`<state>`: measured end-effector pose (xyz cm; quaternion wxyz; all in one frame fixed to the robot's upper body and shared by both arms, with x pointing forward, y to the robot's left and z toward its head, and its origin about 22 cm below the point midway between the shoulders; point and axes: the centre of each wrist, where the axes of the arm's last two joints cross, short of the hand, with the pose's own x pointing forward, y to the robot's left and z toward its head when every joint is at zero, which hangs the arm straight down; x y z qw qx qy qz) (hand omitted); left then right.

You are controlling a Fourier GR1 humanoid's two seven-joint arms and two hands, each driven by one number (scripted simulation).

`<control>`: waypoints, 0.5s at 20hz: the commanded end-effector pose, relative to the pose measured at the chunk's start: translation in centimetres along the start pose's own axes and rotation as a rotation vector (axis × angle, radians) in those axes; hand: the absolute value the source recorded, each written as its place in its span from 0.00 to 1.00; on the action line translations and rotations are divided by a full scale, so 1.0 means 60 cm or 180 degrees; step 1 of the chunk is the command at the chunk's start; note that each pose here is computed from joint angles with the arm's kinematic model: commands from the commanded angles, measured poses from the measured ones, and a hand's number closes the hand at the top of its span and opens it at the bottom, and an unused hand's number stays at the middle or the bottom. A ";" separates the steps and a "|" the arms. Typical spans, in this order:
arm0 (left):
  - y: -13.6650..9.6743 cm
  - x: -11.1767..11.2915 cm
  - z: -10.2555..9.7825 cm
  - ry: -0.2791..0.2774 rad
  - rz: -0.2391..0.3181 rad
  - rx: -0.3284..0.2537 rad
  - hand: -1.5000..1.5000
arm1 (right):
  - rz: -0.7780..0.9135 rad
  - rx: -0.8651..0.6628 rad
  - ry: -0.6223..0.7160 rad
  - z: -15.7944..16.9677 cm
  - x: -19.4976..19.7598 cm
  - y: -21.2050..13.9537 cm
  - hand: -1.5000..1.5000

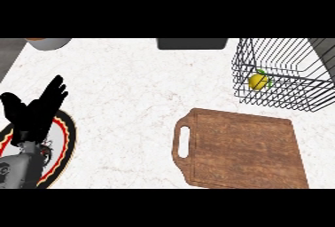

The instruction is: Pick the lemon from the cutting board and place it in the basket

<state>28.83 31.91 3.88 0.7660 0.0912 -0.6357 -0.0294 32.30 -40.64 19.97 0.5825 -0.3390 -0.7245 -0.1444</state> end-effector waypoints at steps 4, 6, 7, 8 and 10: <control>-0.006 -0.013 -0.001 0.0022 0.0003 0.0009 0.50 | -0.0022 0.0204 0.0150 -0.009 -0.032 -0.198 0.00; -0.001 -0.007 -0.001 0.0003 0.0025 0.0031 0.50 | 0.0019 0.0437 0.0161 -0.015 -0.058 -0.243 0.00; 0.032 0.010 -0.002 0.0000 0.0005 -0.0011 0.50 | -0.0027 0.0429 0.0253 -0.013 -0.072 -0.281 0.00; -0.013 -0.012 0.000 0.0017 0.0016 -0.0003 0.50 | -0.0041 0.0432 0.0216 -0.019 -0.080 -0.270 0.00; -0.006 0.009 -0.002 -0.0010 -0.0022 -0.0001 0.50 | 0.0047 0.0550 0.0227 -0.025 -0.084 -0.324 0.00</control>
